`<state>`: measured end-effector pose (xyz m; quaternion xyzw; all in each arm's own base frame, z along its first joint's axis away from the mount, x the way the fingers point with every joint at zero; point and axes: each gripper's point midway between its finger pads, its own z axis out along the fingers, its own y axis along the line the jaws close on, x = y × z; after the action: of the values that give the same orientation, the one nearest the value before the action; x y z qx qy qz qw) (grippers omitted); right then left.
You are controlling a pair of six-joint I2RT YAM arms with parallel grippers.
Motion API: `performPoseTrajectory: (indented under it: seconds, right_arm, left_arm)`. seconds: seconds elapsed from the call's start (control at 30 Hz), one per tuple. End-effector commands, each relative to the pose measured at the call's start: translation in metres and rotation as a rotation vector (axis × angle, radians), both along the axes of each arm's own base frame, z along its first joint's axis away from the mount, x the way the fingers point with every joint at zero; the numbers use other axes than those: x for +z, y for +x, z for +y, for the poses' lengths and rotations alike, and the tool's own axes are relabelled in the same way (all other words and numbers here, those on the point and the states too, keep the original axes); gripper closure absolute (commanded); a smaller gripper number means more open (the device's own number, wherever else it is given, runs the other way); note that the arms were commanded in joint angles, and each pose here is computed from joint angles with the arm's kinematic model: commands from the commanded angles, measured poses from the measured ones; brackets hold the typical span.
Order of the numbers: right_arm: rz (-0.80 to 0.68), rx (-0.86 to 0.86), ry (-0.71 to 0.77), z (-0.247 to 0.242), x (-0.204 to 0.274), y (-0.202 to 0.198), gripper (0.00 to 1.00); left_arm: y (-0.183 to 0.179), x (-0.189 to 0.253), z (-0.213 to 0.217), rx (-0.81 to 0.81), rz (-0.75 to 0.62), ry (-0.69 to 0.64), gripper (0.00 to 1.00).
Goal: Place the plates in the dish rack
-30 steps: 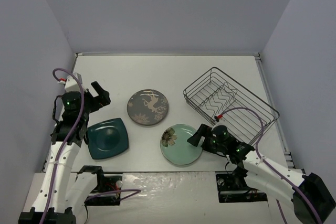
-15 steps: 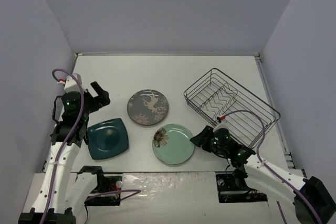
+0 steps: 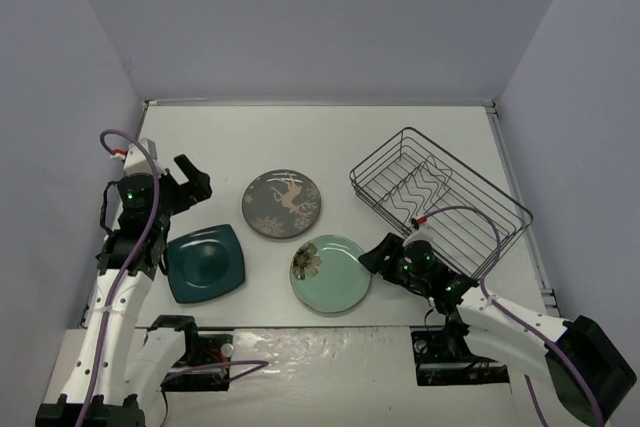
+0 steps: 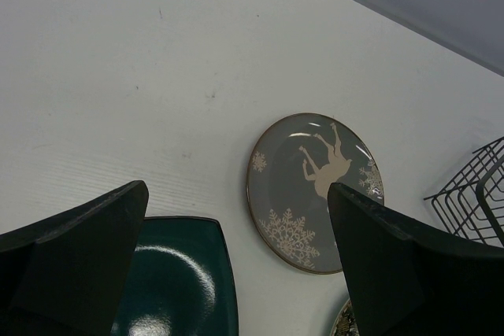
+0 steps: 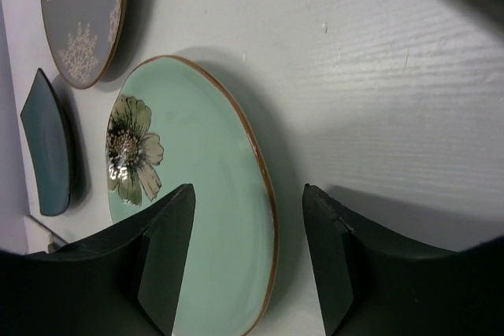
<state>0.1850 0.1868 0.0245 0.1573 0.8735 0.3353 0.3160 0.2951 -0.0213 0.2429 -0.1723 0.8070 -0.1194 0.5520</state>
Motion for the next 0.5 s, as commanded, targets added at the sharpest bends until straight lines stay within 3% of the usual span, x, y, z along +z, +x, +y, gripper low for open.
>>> performPoseTrajectory:
  seconds: [0.0, 0.47]
  right_arm:
    - [0.237, 0.042, -0.081, -0.012, -0.053, -0.045, 0.44]
    - [0.147, 0.095, -0.289, 0.005, -0.042, -0.044, 0.33]
  left_arm:
    - [0.007, 0.019, -0.002, -0.005, -0.069, -0.011, 0.03]
    - [0.009, 0.015, -0.003, -0.005, -0.065, -0.025, 0.03]
